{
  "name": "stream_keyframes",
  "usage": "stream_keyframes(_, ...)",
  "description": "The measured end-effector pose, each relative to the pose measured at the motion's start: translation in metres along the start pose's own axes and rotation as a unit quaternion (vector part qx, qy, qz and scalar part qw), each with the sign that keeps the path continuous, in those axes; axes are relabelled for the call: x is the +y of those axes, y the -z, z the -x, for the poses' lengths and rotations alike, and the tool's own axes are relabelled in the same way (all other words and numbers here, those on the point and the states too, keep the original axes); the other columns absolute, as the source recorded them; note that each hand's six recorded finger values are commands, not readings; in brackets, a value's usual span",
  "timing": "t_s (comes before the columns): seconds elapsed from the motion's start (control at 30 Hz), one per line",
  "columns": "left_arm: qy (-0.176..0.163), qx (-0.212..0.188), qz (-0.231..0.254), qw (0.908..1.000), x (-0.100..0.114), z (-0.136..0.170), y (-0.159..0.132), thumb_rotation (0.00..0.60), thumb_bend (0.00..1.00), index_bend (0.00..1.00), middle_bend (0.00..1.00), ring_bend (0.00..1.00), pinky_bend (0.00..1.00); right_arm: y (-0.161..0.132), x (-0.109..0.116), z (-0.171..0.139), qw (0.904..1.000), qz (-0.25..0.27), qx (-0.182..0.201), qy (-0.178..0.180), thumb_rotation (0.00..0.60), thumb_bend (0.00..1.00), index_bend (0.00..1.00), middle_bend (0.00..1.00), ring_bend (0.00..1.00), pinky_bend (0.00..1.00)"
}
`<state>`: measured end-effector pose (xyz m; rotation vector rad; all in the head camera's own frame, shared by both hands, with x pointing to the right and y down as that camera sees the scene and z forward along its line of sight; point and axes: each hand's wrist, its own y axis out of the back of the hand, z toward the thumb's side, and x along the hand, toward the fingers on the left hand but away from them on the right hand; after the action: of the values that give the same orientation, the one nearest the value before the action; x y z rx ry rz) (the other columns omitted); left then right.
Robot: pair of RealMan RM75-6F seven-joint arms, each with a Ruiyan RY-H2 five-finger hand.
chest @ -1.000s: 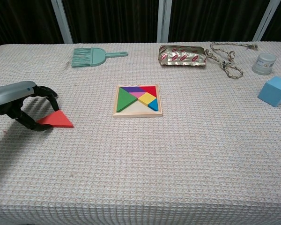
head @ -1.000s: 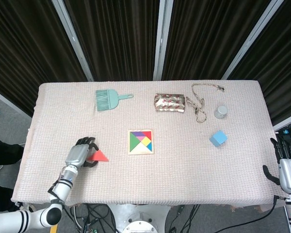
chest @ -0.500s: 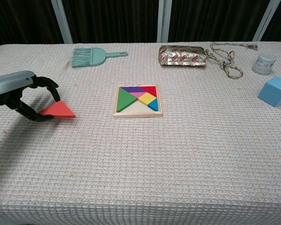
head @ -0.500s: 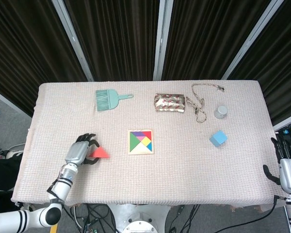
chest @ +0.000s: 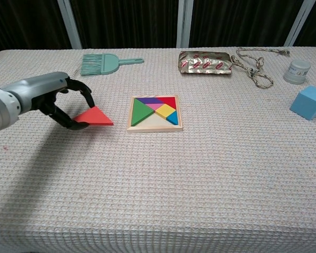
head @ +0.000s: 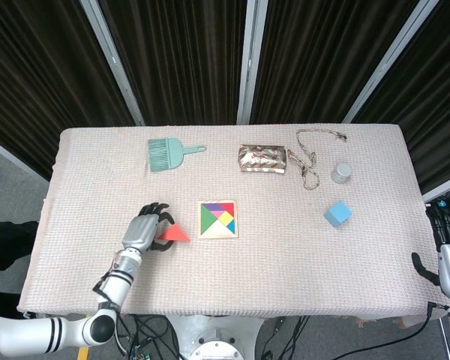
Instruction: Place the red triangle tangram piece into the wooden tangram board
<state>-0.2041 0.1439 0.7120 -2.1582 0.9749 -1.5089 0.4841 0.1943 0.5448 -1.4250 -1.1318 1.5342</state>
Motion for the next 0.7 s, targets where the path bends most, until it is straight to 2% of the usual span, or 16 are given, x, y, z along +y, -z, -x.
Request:
stream_keyframes(0.43,0.008,-0.003,0.015,0.9998,-0.024,-0.025,-0.039,0.6,0.31,0.42,0.12,0.0,0.0,0.0,0.002,-0.003,1.0,0.001,0.001,0.007,0.6,0.25,0.0,0.0,0.0,0.0)
stream_keyframes(0.7,-0.005,0.002,0.006,1.0,-0.021,-0.032,-0.06,0.6,0.32,0.43,0.12,0.0,0.0,0.001,0.004,-0.003,0.9999,0.004,0.001,0.014,0.6,0.25,0.0,0.0,0.0,0.0)
